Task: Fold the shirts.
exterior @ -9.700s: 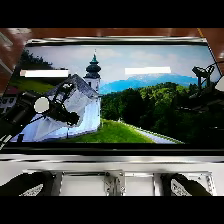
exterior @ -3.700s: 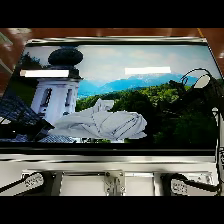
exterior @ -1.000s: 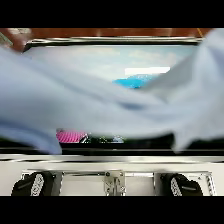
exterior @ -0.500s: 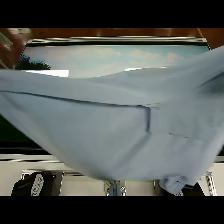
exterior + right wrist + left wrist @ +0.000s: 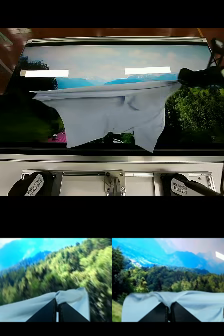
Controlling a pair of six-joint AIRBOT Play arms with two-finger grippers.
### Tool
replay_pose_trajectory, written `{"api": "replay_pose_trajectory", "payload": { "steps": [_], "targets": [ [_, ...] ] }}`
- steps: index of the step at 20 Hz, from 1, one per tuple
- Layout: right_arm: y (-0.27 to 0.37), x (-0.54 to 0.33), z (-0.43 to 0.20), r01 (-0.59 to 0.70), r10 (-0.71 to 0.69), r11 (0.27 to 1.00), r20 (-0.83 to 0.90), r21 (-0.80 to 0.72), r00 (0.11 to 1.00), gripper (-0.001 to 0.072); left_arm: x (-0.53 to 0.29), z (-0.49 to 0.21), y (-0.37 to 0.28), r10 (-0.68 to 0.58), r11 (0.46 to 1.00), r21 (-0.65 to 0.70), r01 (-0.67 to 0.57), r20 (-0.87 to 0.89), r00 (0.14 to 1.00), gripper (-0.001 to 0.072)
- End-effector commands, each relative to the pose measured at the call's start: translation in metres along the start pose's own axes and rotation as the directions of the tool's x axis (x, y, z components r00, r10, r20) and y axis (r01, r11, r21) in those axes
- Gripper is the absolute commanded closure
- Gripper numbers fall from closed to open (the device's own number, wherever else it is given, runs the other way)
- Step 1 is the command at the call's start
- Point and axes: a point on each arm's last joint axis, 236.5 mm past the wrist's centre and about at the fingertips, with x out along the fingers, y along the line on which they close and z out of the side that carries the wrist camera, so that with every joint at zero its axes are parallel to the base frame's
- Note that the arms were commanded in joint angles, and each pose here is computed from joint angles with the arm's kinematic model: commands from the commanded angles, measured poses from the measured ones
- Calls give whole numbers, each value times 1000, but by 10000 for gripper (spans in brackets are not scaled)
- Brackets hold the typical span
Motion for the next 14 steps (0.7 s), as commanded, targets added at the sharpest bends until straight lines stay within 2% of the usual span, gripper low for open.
{"api": "replay_pose_trajectory", "payload": {
  "steps": [1, 4, 8, 9, 10, 11, 12, 13, 14],
  "targets": [
    [0, 82, 34, -124, 89, 971, 170, 206, 981, 645, 68, 5, 40, 46, 997, -70, -44, 14, 999, 669],
    [8, 116, 36, -126, 81, 970, 210, 207, 974, 645, 118, -6, 57, 89, 994, -71, -88, 1, 996, 669],
    [25, 159, -8, -107, 97, 985, 80, 132, 992, 644, 164, -52, 64, 102, 991, -73, -111, -121, 987, 670],
    [29, 163, -15, -110, 104, 986, 57, 127, 993, 614, 167, -64, 64, 92, 988, -107, -111, -166, 982, 669],
    [31, 163, -16, -112, 106, 986, 56, 120, 993, 475, 166, -70, 64, 83, 980, -163, -116, -196, 977, 651],
    [35, 161, -16, -122, 117, 984, 52, 128, 992, 256, 160, -72, 65, 68, 971, -210, -116, -226, 972, 498],
    [35, 151, -14, -132, 129, 983, 34, 129, 991, 120, 149, -70, 66, 42, 967, -232, -104, -260, 965, 316],
    [33, 136, -10, -139, 139, 984, 15, 107, 990, 119, 131, -64, 70, 21, 966, -240, -97, -302, 953, 276],
    [27, 114, -6, -138, 139, 990, -12, 40, 990, 119, 109, -59, 79, 15, 965, -239, -104, -347, 938, 276]
  ]
}}
